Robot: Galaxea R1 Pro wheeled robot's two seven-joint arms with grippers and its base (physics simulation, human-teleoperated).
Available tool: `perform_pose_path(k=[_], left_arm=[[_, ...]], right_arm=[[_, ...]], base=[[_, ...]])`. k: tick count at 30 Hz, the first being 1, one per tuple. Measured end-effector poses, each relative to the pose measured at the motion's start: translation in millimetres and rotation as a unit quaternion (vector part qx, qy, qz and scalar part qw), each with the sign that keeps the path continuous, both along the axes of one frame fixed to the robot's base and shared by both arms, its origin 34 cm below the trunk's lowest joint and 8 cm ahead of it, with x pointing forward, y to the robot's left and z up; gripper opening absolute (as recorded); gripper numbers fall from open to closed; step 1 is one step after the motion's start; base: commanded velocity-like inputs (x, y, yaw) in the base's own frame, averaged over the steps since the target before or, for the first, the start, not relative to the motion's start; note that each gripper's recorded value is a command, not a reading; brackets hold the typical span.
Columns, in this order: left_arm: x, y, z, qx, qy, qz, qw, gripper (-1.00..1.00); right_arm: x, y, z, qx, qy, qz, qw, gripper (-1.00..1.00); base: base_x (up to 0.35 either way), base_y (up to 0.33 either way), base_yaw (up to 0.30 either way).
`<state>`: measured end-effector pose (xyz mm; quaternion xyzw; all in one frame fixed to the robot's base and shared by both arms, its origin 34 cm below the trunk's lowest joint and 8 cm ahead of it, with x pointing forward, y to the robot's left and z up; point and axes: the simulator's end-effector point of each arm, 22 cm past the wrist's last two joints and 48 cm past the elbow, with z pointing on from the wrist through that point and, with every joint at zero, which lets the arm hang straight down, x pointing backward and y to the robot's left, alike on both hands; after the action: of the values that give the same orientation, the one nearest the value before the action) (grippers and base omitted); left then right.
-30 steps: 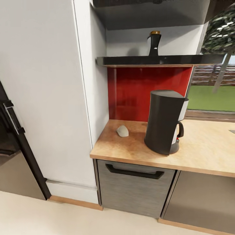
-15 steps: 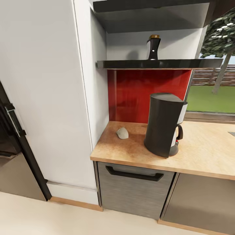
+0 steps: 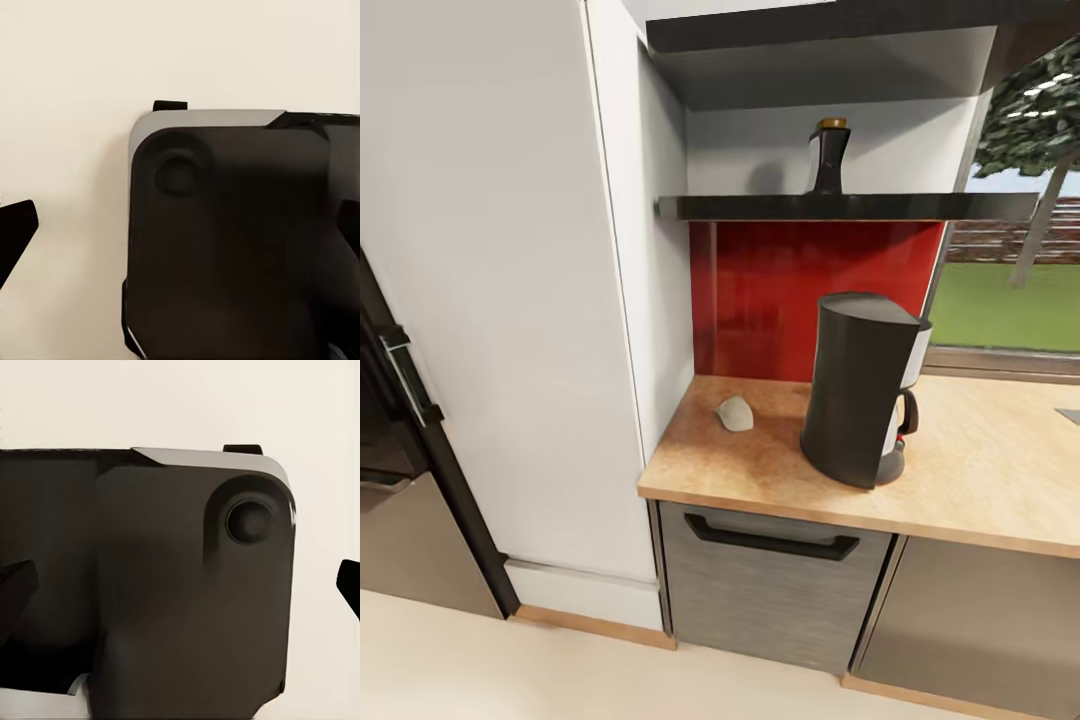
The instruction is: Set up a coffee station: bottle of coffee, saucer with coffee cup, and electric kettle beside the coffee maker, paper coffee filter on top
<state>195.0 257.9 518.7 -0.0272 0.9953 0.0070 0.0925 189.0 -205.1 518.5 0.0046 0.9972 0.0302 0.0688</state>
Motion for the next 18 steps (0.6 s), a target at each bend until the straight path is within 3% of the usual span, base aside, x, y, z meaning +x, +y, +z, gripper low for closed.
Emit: perform_pose_path(k=[18], left_arm=[[-3, 0, 24, 0.001, 0.001, 0.000, 1.0000, 1.00]], right_arm=[[-2, 3, 24, 0.002, -0.001, 0.001, 1.0000, 1.00]], base=[[0.000, 0.000, 0.000]])
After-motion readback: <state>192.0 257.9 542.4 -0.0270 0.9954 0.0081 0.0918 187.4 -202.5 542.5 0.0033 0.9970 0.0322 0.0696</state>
